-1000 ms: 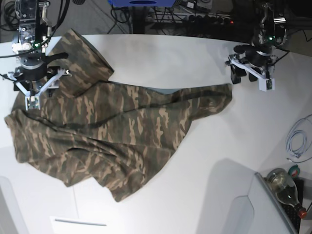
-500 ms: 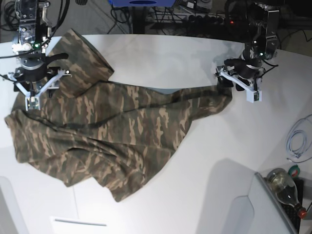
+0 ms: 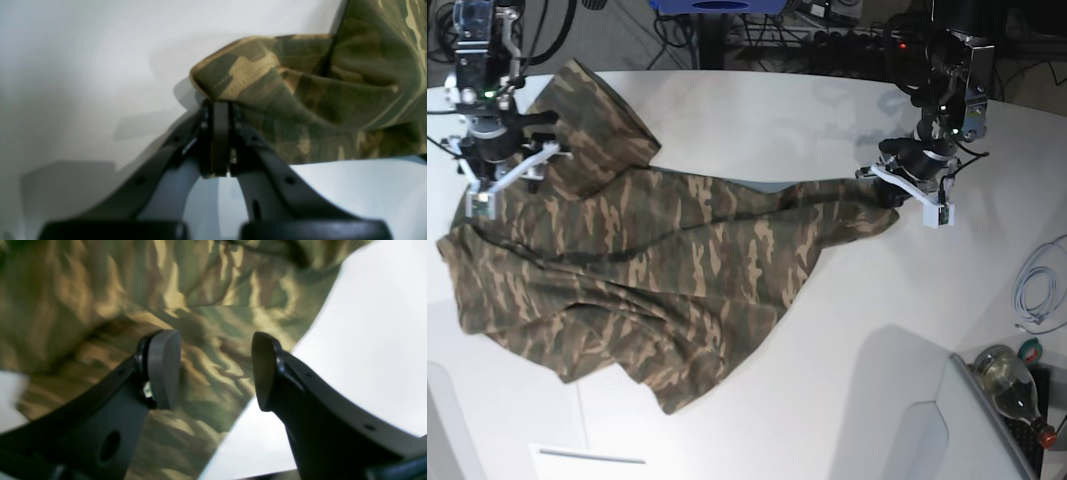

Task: Layout the t-shirt on the table in an organized manner, then fold the t-shirt properly
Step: 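Grasp opposite shirt corners with both grippers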

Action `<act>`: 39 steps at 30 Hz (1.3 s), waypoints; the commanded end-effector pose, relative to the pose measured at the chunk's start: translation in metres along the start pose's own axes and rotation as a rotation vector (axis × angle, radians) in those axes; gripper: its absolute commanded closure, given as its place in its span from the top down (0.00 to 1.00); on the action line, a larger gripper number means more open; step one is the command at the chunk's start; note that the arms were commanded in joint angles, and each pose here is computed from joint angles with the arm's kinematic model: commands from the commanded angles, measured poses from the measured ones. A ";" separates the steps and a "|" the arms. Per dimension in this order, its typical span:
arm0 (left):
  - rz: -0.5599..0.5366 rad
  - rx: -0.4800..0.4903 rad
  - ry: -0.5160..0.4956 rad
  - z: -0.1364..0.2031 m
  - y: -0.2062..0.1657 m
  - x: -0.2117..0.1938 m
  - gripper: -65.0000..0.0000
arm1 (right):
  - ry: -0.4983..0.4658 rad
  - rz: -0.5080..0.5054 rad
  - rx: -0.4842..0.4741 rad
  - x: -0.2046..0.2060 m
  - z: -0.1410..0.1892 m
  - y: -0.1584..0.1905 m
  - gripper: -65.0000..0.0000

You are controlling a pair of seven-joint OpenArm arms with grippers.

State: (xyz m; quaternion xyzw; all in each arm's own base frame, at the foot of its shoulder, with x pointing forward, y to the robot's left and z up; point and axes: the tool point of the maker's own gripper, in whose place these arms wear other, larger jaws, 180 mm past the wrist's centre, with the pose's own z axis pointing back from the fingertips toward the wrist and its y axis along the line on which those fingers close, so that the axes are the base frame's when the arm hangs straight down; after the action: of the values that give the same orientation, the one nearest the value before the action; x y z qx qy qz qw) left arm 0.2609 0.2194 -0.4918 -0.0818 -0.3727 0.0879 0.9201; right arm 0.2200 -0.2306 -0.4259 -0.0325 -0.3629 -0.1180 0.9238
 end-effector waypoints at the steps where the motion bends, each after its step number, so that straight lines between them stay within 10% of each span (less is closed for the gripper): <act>1: -0.011 0.015 0.071 0.003 0.004 -0.015 0.00 | -0.041 -0.032 -0.006 0.012 0.002 -0.013 0.50; 12: -0.119 -0.060 -0.062 0.035 -0.021 0.033 0.00 | 0.136 -0.280 0.097 -0.051 -0.019 -0.035 0.51; 35: -0.126 -0.065 -0.060 0.038 -0.023 0.031 0.00 | 0.223 -0.278 0.202 -0.082 -0.033 0.001 0.48; 39: -0.126 -0.065 -0.060 0.038 -0.023 0.031 0.00 | 0.213 -0.271 0.200 -0.076 -0.035 -0.002 0.22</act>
State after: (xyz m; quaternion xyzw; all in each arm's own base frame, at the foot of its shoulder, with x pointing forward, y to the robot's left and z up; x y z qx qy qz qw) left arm 0.2504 0.2053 -0.4503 -0.0851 -0.3883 0.0278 0.9172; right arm 0.1943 -0.2218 -0.5001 0.1255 -0.2891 -0.2101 0.9255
